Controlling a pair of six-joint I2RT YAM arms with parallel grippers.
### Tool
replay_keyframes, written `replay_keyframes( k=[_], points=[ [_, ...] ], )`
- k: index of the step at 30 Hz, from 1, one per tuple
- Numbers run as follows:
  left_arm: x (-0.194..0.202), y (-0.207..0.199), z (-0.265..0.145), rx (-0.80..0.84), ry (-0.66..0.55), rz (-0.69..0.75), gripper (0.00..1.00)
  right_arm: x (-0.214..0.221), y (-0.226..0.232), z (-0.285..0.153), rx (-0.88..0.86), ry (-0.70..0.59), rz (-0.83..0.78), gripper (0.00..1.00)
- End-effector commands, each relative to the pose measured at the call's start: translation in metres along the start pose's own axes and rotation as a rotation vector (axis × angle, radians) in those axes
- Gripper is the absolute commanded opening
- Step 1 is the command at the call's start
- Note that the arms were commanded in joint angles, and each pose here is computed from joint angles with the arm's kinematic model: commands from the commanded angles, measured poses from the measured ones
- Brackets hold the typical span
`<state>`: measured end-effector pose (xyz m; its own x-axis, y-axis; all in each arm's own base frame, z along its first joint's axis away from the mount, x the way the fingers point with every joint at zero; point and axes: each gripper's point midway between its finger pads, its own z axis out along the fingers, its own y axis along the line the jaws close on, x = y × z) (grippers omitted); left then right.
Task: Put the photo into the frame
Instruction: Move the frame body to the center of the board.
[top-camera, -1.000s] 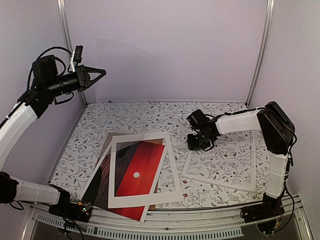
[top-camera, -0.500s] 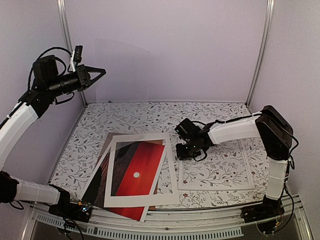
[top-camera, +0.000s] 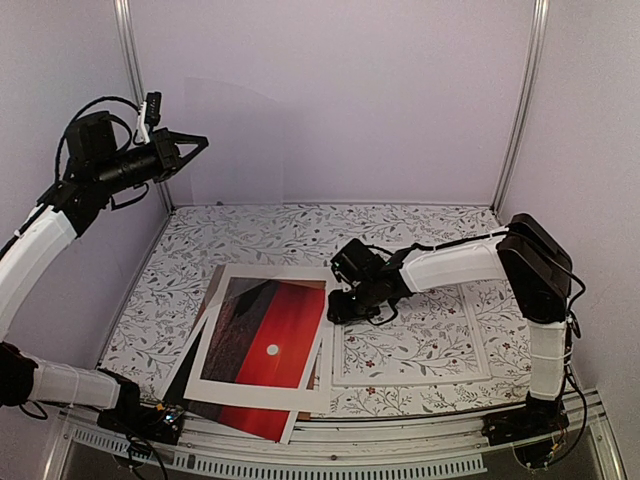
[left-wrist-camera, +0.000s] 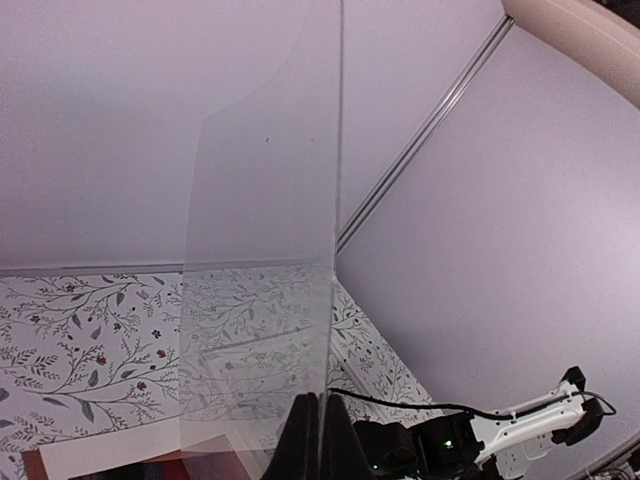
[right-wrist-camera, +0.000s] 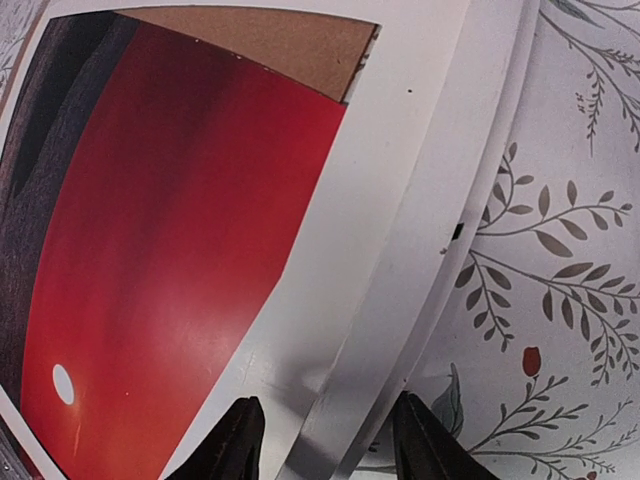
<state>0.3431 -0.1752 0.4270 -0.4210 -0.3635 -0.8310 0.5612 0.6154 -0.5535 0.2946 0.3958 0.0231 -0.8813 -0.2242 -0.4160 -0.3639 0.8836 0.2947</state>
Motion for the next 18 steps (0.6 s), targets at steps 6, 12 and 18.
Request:
replay_keyframes(
  k=[6,12,18],
  points=[
    [-0.004,-0.006,-0.003,0.052,-0.070,-0.095,0.00,-0.022,-0.021,-0.035,0.053,-0.078,0.012,0.68],
    [-0.003,-0.036,0.004,0.159,-0.067,-0.134,0.00,-0.046,-0.054,-0.099,0.068,-0.204,0.056,0.80],
    [0.012,-0.086,0.023,0.308,-0.017,-0.185,0.00,-0.063,-0.120,-0.150,0.157,-0.282,0.134,0.84]
  ],
)
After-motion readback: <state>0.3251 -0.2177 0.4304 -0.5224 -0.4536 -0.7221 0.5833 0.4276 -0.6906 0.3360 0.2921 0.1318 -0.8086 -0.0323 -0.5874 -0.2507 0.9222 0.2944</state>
